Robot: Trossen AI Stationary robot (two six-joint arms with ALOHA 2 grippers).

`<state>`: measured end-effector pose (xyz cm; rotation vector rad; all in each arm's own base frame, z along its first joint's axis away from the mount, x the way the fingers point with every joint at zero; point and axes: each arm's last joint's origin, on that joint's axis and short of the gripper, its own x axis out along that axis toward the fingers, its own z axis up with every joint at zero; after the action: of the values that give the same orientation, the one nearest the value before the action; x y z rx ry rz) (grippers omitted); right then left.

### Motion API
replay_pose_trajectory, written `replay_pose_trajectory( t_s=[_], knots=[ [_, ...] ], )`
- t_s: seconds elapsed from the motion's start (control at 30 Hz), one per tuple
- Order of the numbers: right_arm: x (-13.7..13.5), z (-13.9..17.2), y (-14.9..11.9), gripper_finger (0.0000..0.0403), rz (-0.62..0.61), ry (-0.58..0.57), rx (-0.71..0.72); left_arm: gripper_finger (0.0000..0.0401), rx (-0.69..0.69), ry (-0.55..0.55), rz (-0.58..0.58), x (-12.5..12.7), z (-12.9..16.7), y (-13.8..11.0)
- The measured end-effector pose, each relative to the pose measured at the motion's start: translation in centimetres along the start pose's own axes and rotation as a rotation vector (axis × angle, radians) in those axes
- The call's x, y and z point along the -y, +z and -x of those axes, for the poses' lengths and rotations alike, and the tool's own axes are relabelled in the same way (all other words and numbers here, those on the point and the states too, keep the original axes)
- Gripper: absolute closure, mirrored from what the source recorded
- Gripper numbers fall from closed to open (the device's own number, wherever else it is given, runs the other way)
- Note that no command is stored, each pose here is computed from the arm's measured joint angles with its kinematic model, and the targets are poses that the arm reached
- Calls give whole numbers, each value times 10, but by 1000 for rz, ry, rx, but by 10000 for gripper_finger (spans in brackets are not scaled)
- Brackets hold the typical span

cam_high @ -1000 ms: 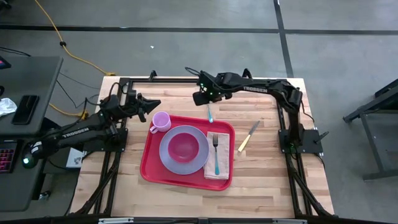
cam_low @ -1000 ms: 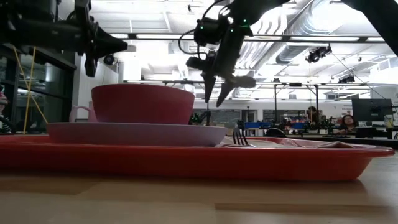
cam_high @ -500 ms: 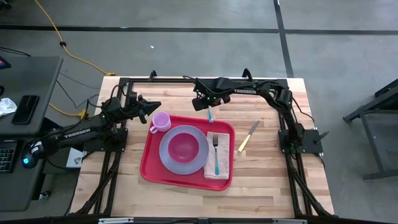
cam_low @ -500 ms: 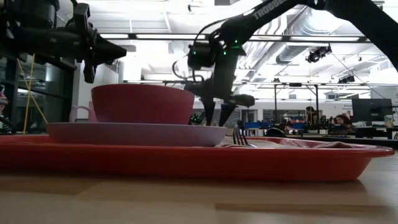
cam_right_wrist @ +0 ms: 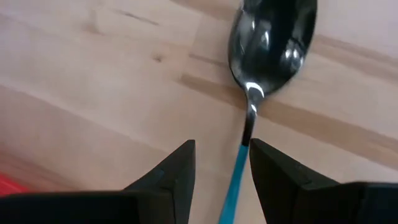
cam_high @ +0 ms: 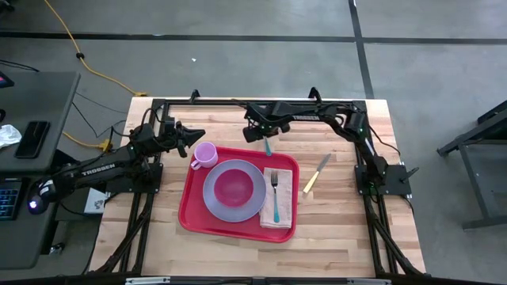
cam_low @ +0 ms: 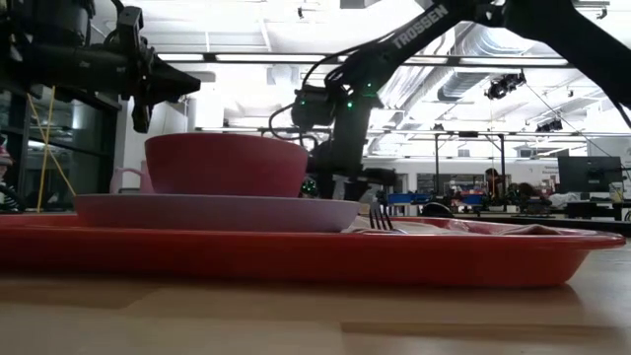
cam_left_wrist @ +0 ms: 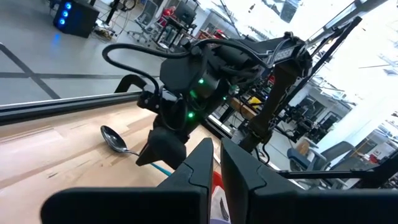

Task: Set up tray
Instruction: Put the blue spoon on top of the gray napkin to the left of the blue fork

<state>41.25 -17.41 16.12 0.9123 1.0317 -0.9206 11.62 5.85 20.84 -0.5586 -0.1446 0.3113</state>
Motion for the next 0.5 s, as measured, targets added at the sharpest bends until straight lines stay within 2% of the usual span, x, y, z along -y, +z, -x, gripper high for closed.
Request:
replay_pose_trajectory(
  t_s=[0.27, 0.5],
  knots=[
    [4, -1, 5, 278, 26, -48, 65, 339, 0, 0, 0, 0, 0, 0],
    [2, -14, 5, 290, 53, -32, 53, 339, 0, 1, 0, 0, 0, 0]
  ],
)
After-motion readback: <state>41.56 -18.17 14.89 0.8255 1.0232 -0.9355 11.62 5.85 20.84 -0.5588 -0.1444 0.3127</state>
